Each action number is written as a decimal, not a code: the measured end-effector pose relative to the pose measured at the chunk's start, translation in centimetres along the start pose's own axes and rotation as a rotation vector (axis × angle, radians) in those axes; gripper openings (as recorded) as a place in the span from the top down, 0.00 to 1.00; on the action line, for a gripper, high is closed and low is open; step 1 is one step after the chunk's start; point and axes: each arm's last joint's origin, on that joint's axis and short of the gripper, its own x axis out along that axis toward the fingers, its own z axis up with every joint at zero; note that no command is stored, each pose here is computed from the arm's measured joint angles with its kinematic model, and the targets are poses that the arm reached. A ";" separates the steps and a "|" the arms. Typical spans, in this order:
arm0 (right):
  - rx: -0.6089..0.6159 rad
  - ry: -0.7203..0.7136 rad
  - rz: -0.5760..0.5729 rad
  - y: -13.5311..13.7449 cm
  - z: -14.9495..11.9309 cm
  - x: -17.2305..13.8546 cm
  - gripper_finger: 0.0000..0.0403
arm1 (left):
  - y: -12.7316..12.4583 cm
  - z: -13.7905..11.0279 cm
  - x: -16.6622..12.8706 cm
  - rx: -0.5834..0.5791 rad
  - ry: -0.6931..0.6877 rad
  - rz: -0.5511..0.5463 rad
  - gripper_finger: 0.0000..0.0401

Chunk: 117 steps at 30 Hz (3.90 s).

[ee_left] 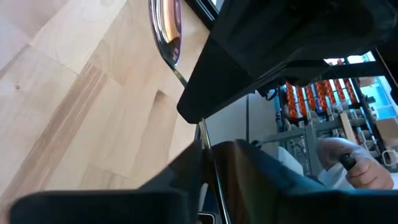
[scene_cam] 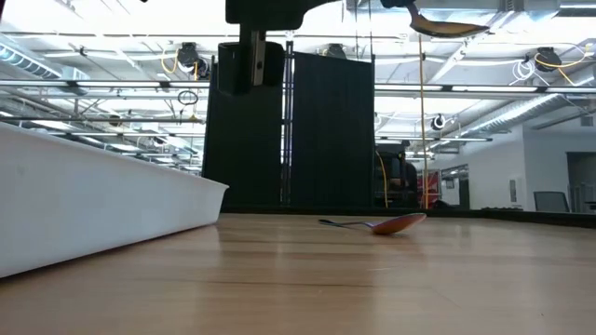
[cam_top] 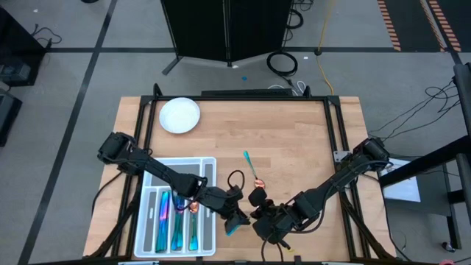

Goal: Sort silverware
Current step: Put the iridescent blue spoon in the silverware tray

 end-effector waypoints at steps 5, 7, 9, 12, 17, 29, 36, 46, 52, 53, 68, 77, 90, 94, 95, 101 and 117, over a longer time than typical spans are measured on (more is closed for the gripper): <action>0.023 -0.007 0.004 0.0 0.1 0.0 0.99 | 0.2 -0.1 0.0 0.021 0.008 0.013 0.97; 0.024 -0.006 0.003 0.0 0.1 0.0 0.97 | 0.2 -0.1 0.1 0.019 0.010 0.017 0.97; 0.017 -0.006 0.004 0.0 0.1 0.0 0.95 | 0.3 -0.1 0.1 0.020 0.011 0.020 0.98; 0.009 -0.005 0.001 0.0 0.1 0.0 0.91 | 0.3 -0.2 0.0 0.021 0.008 0.031 0.99; 0.016 -0.004 -0.002 0.0 0.0 -0.7 0.83 | 0.5 -0.1 0.0 0.021 -0.024 0.060 0.99; 0.301 -0.084 0.068 1.1 -0.9 -10.2 0.81 | 0.9 2.3 -3.2 0.000 -0.129 0.288 0.99; 0.231 -0.179 -0.105 5.7 -2.1 -12.3 0.84 | -1.8 -0.4 -8.1 -0.038 -0.199 0.517 1.00; 0.265 -0.298 -0.176 8.1 -2.4 -12.1 0.85 | -4.7 -6.8 -13.0 -0.165 -0.523 0.627 1.00; 0.258 -0.313 -0.174 8.2 -2.3 -12.0 0.85 | -5.2 -10.6 -13.7 -0.176 -0.653 0.575 1.00; 0.260 -0.318 -0.173 8.2 -2.2 -12.1 0.85 | -5.2 -11.1 -13.5 -0.188 -0.655 0.565 1.00; 0.289 -0.341 -0.164 8.2 -1.9 -12.1 0.85 | -3.0 -18.3 -9.3 -0.348 -0.569 0.557 1.00; 0.335 -0.360 -0.146 8.2 -1.8 -12.2 0.85 | -1.8 -20.1 -7.7 -0.347 -0.545 0.578 1.00; 0.326 -0.327 -0.128 9.3 -1.6 -10.8 0.85 | -1.1 -20.8 -8.4 -0.330 -0.383 0.731 1.00; 0.321 -0.321 -0.131 9.4 -1.6 -10.6 0.85 | -0.9 -20.7 -8.5 -0.327 -0.360 0.775 1.00; 0.323 -0.323 -0.130 9.4 -1.6 -10.6 0.85 | -0.9 -20.6 -8.5 -0.328 -0.360 0.776 1.00; 0.328 -0.325 -0.129 9.4 -1.6 -10.6 0.85 | -0.5 -19.9 -8.8 -0.299 -0.356 0.841 1.00; 0.328 -0.325 -0.128 9.4 -1.6 -10.6 0.85 | -1.0 -18.6 -8.9 -0.408 -0.282 0.859 1.00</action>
